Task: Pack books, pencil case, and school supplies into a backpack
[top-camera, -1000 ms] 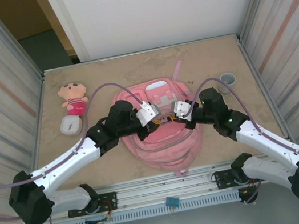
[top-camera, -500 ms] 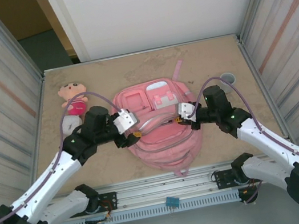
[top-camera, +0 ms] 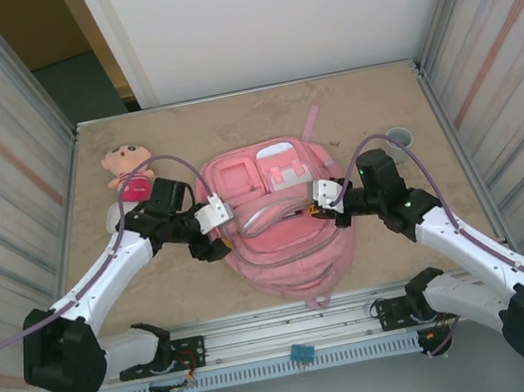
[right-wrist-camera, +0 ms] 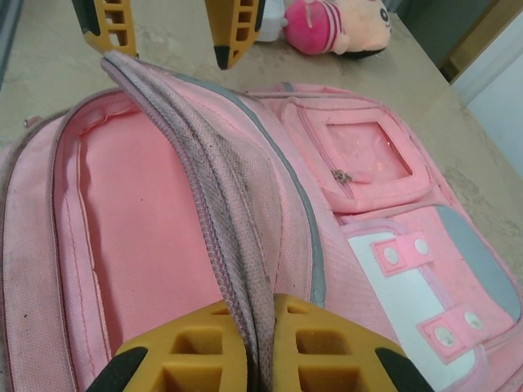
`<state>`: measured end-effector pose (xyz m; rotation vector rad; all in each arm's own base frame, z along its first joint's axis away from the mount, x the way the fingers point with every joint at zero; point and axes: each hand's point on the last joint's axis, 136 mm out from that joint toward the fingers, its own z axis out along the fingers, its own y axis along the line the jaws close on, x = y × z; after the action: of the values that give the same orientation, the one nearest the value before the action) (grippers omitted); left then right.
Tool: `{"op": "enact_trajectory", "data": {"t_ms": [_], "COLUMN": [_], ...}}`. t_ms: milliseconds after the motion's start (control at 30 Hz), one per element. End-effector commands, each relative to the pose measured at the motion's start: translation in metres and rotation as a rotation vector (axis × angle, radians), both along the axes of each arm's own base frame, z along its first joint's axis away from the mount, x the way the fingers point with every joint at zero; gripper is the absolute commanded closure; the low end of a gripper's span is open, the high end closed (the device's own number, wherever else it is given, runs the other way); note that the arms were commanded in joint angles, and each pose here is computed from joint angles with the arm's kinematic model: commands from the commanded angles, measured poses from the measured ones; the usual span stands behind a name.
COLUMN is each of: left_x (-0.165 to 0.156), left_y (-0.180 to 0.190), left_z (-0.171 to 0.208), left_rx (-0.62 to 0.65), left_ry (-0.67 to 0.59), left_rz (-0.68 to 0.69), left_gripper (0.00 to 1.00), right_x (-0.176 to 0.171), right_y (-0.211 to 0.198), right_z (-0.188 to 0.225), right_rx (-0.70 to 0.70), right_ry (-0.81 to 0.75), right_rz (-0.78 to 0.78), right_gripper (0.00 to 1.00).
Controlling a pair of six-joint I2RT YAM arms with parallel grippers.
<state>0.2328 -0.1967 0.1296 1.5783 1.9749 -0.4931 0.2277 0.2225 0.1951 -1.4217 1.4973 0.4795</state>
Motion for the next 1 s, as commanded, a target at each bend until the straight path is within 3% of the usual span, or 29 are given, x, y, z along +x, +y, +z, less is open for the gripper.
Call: {"op": "enact_trajectory", "data": {"t_ms": [0, 200, 333, 533, 600, 667, 800, 967], "left_x": [0.000, -0.003, -0.014, -0.025, -0.025, -0.026, -0.032, -0.035], "left_y": [-0.021, -0.035, -0.045, -0.048, -0.046, -0.043, -0.039, -0.041], "left_z": [0.013, 0.000, 0.001, 0.014, 0.016, 0.017, 0.019, 0.020], "left_rx": [-0.079, -0.079, -0.084, -0.122, -0.120, -0.117, -0.124, -0.137], "left_ry": [-0.029, 0.030, 0.076, 0.064, 0.054, 0.047, 0.037, 0.031], "left_rz": [-0.091, -0.128, -0.142, -0.130, -0.108, -0.091, -0.082, -0.080], "left_gripper": [0.26, 0.32, 0.56, 0.79, 0.92, 1.00, 1.00, 1.00], "right_x": [-0.004, -0.002, 0.002, 0.002, 0.001, -0.002, -0.018, -0.036], "right_y": [0.006, 0.005, 0.003, 0.001, -0.001, -0.001, 0.005, 0.031], "right_z": [0.018, 0.020, 0.020, 0.019, 0.016, 0.015, 0.010, 0.001], "right_rx": [0.054, 0.055, 0.045, 0.038, 0.024, 0.008, -0.055, -0.074], "right_ry": [-0.025, -0.029, -0.029, -0.034, -0.030, -0.029, -0.079, -0.119], "right_rz": [0.043, 0.036, 0.006, -0.001, -0.010, -0.015, -0.008, 0.052], "right_gripper": [0.94, 0.94, 0.92, 0.87, 0.80, 0.67, 0.48, 0.42]}}
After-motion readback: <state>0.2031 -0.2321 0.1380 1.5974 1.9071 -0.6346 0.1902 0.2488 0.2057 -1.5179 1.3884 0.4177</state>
